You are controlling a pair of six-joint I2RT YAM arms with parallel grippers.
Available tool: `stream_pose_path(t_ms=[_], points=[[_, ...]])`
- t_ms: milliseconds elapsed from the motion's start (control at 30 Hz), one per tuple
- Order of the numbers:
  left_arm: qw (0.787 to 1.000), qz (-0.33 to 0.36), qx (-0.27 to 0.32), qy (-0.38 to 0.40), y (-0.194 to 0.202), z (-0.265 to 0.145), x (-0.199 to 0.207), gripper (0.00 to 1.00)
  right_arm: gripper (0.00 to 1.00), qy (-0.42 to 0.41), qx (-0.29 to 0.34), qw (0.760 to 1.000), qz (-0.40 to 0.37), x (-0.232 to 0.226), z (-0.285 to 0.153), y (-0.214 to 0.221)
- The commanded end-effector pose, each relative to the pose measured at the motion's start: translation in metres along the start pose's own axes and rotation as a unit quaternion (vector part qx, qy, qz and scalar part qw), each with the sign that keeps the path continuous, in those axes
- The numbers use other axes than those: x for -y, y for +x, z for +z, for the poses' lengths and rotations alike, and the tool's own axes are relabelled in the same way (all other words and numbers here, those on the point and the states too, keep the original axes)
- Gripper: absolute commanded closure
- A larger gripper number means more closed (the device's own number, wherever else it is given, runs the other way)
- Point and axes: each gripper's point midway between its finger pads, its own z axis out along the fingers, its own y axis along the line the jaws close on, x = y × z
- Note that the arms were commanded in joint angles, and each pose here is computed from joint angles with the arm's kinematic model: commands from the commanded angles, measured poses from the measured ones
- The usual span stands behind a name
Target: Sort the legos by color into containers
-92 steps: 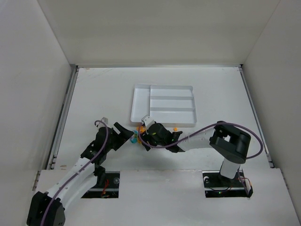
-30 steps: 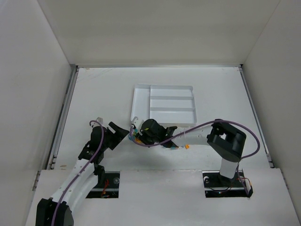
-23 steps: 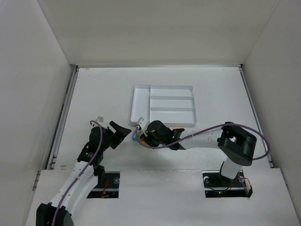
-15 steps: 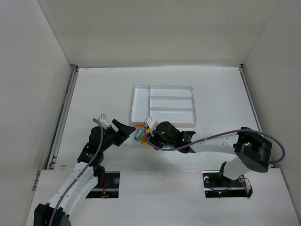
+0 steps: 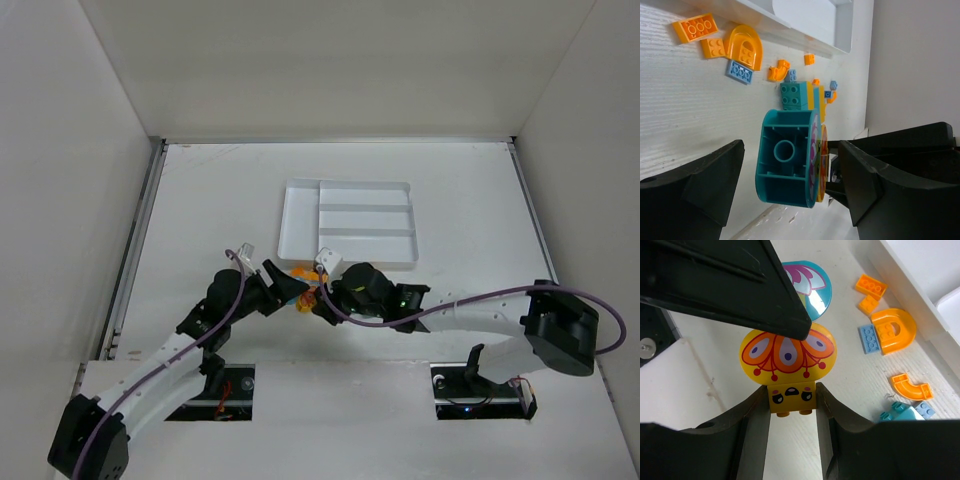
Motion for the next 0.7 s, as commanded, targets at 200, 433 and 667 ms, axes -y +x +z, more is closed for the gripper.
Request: stream_pose_path(t_ms=[200, 433, 667], points=[[0.998, 0.027, 0.016, 0.058, -0.01, 0.0, 0.04, 0.42, 0.78, -0.019, 0.05, 0.998, 0.012, -0.013, 0.001, -0.031], [0.997, 0.02, 0.012, 0.072, -0.008, 0.001, 0.044, 0.59, 0.78, -0.018, 0.059, 0.998, 0.015, -0.013, 0.006, -0.035], [0.996, 0.016, -0.01, 0.089, 0.002, 0.004, 0.051, 0.62, 0.78, -0.01, 0.07, 0.997, 0.019, -0.01, 0.004, -0.039]])
